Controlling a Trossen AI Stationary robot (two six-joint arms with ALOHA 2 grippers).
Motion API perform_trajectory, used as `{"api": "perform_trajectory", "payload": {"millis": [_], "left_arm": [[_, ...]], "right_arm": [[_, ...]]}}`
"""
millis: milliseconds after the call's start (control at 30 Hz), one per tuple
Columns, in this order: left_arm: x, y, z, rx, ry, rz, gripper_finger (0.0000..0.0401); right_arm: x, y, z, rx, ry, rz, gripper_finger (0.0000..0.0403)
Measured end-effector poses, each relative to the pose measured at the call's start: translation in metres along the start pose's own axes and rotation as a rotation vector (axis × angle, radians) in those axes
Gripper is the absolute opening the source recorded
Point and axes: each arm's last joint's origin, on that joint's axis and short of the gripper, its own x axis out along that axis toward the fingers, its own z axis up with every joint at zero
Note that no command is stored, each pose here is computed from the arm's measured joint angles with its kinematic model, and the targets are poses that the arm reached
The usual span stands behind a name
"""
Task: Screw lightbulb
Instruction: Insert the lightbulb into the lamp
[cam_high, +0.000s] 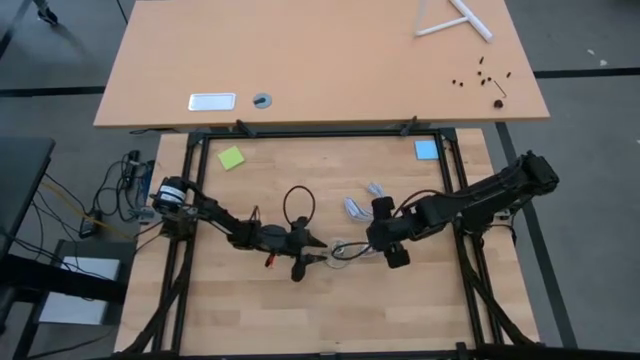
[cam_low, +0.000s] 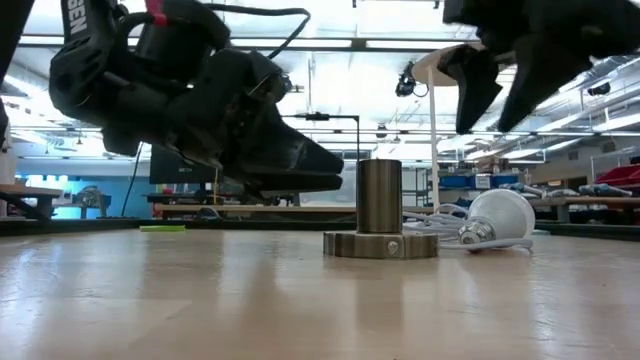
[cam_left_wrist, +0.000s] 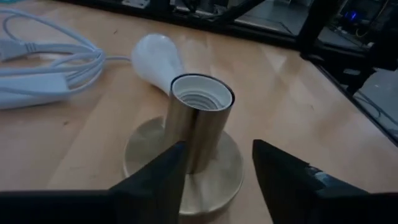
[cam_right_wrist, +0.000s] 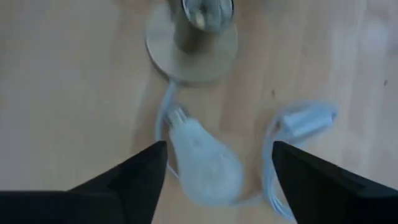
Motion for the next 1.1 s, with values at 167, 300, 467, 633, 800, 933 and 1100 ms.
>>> {"api": "perform_trajectory", "payload": {"millis": [167,300,467,633,800,933,1100], "left_arm": [[0.012,-0.004,0.008,0.004,0.045,0.013,0.0231],[0.018,-0.004,0.009,0.012,0.102,0.041,0.0255],[0.02,-0.003,0.01,0.017,0.098,0.098,0.0274],[0.022,-0.002,0.005,0.018,0.097,0.101,0.0278],[0.035,-0.002,-0.002,0.02,0.106,0.089,0.0278],[0.046,-0.004,-0.003,0.028,0.106,0.082,0.0278],[0.054,-0.005,0.001,0.054,0.108,0.081,0.0252]], "right_arm": [[0.007,-0.006,-0.004,-0.022,0.071,0.022,0.0322],[0.028,-0.003,-0.003,-0.111,0.148,0.058,0.032],[0.052,0.0,-0.003,-0.221,0.229,0.047,0.0316],[0.067,0.002,-0.003,-0.276,0.274,0.056,0.0318],[0.08,0.001,-0.006,-0.273,0.324,0.062,0.032],[0.082,0.0,-0.006,-0.25,0.33,0.059,0.0313],[0.081,-0.001,-0.006,-0.204,0.328,0.054,0.0298]]}}
